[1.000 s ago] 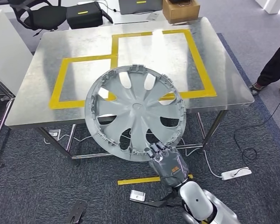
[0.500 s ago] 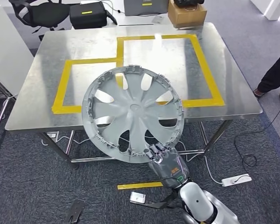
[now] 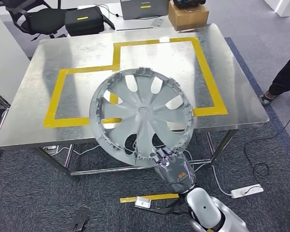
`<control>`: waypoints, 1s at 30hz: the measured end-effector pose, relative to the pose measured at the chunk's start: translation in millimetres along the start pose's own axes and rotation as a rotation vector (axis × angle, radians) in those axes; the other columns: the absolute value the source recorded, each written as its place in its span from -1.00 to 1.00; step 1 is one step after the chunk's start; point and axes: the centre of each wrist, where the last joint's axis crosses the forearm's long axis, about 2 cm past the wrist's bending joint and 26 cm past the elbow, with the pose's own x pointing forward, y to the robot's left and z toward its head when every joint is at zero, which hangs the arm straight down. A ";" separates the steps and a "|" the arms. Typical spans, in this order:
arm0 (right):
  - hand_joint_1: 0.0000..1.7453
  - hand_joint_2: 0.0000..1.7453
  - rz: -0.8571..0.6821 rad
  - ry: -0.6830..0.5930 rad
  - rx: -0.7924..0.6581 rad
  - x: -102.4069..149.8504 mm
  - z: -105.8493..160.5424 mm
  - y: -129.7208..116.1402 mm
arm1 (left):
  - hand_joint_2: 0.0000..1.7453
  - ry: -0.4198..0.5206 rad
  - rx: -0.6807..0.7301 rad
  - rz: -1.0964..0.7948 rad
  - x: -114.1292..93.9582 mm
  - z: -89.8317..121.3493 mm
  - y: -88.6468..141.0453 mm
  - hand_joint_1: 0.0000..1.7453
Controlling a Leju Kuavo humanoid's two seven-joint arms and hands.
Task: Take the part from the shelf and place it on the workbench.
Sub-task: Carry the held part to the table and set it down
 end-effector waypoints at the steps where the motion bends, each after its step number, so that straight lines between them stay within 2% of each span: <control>1: 1.00 1.00 0.000 0.000 0.000 0.0 0.1 0.1 | 1.00 0.002 -0.001 0.000 -0.7 0.5 -0.2 -1.00; 30: 1.00 1.00 0.001 0.000 0.000 -0.3 -0.5 -0.2 | 1.00 -0.002 -0.002 0.001 0.7 0.0 -1.2 -1.00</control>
